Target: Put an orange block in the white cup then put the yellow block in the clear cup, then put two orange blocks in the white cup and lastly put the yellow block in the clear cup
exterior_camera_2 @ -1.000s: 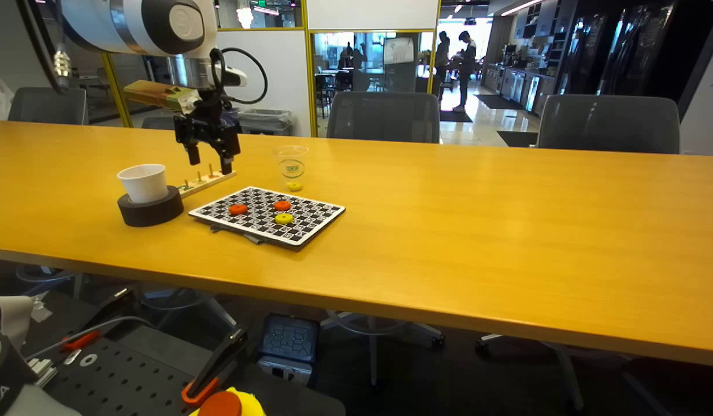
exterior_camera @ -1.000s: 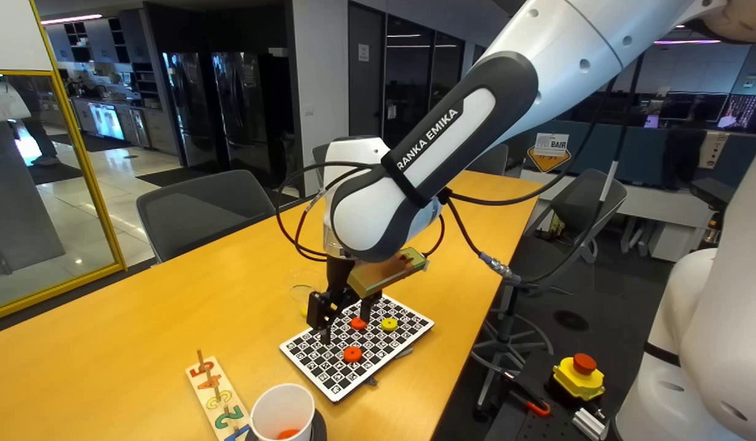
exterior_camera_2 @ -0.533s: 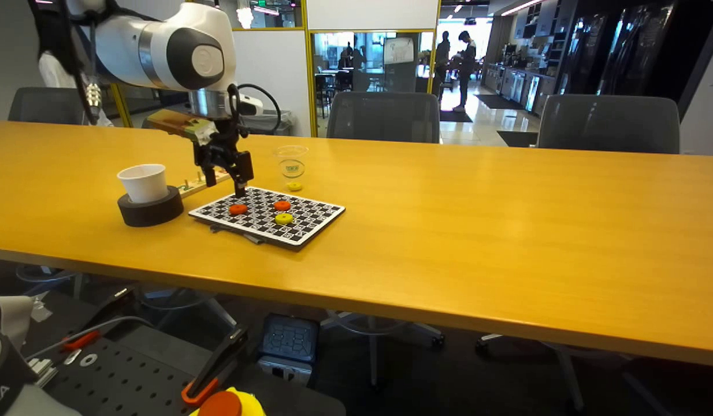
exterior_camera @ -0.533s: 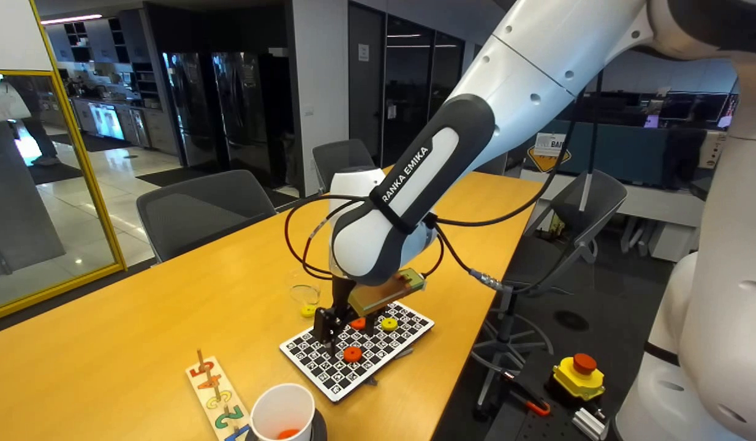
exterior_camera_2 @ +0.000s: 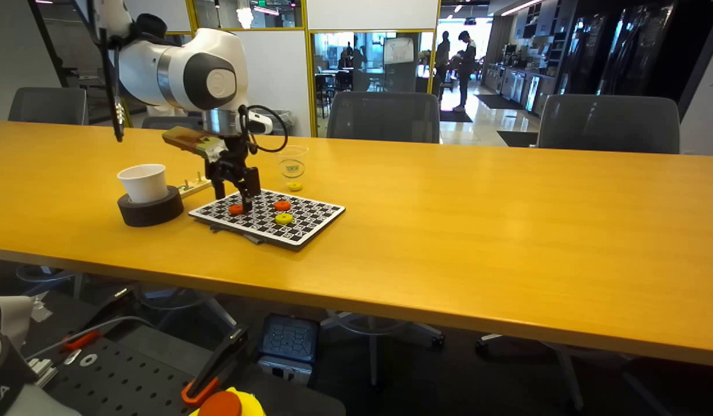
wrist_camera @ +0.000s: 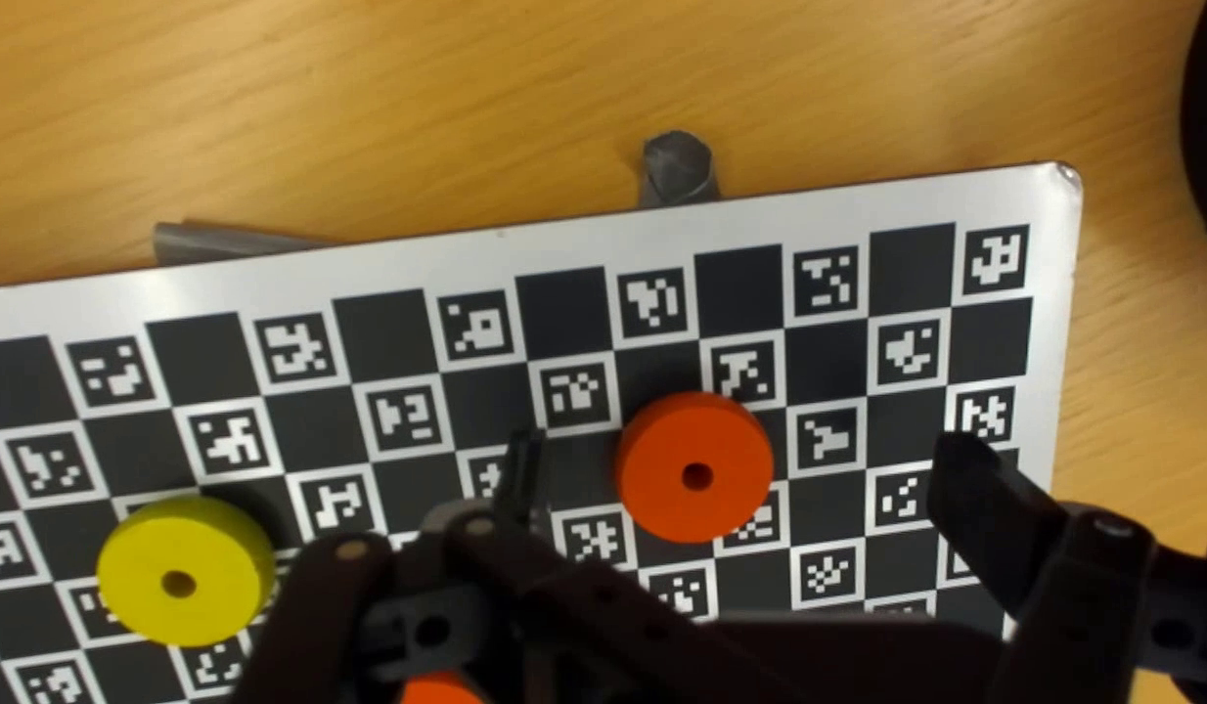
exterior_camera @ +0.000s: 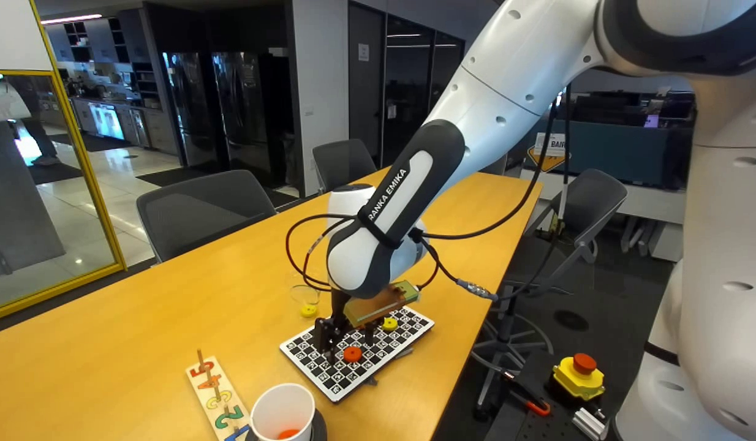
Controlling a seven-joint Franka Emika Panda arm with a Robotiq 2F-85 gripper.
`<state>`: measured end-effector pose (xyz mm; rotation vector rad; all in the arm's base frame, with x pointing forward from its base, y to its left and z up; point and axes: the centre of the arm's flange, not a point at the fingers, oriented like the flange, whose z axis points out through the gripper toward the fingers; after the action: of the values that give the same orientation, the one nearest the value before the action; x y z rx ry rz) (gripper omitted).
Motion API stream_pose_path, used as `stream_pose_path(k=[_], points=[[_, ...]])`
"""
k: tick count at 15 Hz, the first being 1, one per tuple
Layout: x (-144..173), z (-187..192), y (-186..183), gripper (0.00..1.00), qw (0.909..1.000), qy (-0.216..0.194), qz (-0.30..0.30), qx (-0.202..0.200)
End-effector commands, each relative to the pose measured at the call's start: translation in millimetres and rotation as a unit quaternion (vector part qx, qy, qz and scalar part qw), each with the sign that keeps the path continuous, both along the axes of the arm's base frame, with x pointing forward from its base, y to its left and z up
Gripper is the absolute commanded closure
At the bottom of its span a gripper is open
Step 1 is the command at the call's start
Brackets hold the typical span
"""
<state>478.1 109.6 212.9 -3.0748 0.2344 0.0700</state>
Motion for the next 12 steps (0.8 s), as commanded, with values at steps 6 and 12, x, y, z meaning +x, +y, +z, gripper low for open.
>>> stream_pose_path(k=[6,12], points=[[18.9,0.9,-4.8,0.0,0.9995,-0.01,-0.03,-0.006],[18.8,-0.9,-5.5,0.0,0.9994,0.0,-0.034,-0.007]])
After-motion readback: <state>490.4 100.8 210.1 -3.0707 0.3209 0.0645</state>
